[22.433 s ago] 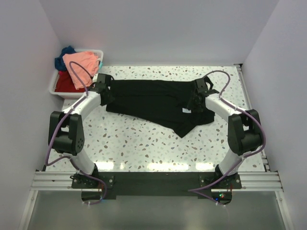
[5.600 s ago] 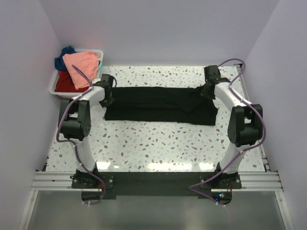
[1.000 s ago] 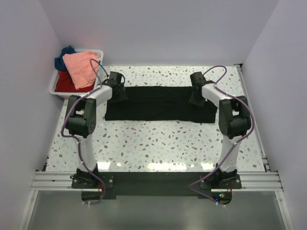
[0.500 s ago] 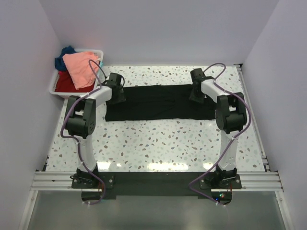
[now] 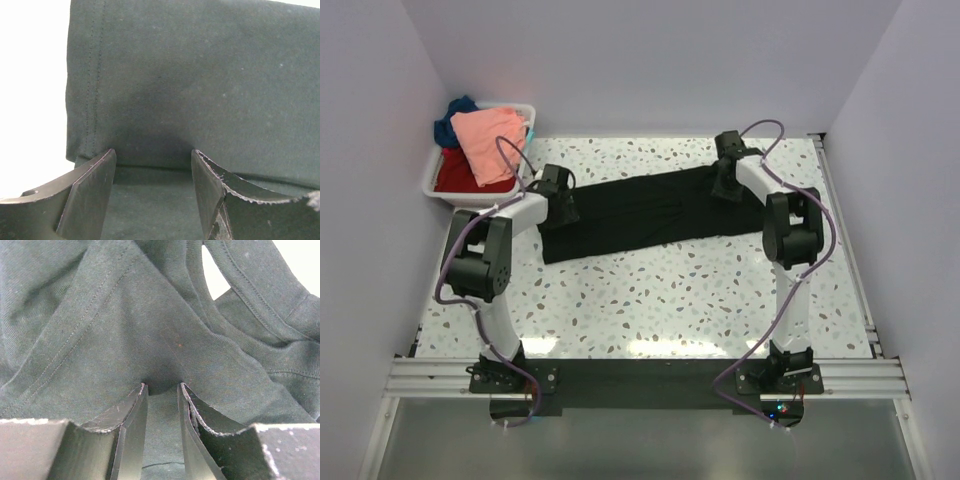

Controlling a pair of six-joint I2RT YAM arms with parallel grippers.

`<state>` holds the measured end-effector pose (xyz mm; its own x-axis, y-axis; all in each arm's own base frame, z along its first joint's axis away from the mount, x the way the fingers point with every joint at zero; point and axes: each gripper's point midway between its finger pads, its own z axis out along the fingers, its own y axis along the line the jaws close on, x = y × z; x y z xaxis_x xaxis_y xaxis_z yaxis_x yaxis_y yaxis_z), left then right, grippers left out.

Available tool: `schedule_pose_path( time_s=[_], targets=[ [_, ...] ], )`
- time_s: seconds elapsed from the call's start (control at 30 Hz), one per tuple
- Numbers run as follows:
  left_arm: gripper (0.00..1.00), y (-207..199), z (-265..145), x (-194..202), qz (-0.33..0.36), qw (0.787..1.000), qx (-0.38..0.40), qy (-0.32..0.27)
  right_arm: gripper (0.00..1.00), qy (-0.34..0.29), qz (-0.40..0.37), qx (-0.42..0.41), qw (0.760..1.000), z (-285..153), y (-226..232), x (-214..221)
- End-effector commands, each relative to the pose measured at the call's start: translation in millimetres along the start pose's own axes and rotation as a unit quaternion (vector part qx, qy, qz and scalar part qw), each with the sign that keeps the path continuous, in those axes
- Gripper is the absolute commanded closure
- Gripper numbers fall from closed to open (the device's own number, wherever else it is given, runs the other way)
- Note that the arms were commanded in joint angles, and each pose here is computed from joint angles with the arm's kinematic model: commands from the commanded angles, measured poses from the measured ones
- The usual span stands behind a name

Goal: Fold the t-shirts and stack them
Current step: Fold the tshirt

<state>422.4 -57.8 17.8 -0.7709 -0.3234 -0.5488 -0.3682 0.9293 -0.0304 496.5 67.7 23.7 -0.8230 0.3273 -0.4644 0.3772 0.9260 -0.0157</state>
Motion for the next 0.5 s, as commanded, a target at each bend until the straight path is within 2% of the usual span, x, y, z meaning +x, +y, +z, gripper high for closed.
schedule_pose_path(
  time_s=[0.0, 0.17, 0.47],
  targets=[
    [0.32, 38, -5, 62, 0.005, 0.995, -0.056, 0.088, 0.66, 0.015, -0.012, 0.028, 0.999, 28, -18, 0],
    [0.32, 38, -18, 70, 0.006, 0.995, -0.050, 0.087, 0.66, 0.001, -0.016, 0.008, 1.000, 30, -6, -16],
    [0.32, 32, -39, 78, 0.001, 0.996, -0.027, 0.082, 0.65, -0.059, -0.029, -0.007, 0.998, 5, 5, -63]
  ],
)
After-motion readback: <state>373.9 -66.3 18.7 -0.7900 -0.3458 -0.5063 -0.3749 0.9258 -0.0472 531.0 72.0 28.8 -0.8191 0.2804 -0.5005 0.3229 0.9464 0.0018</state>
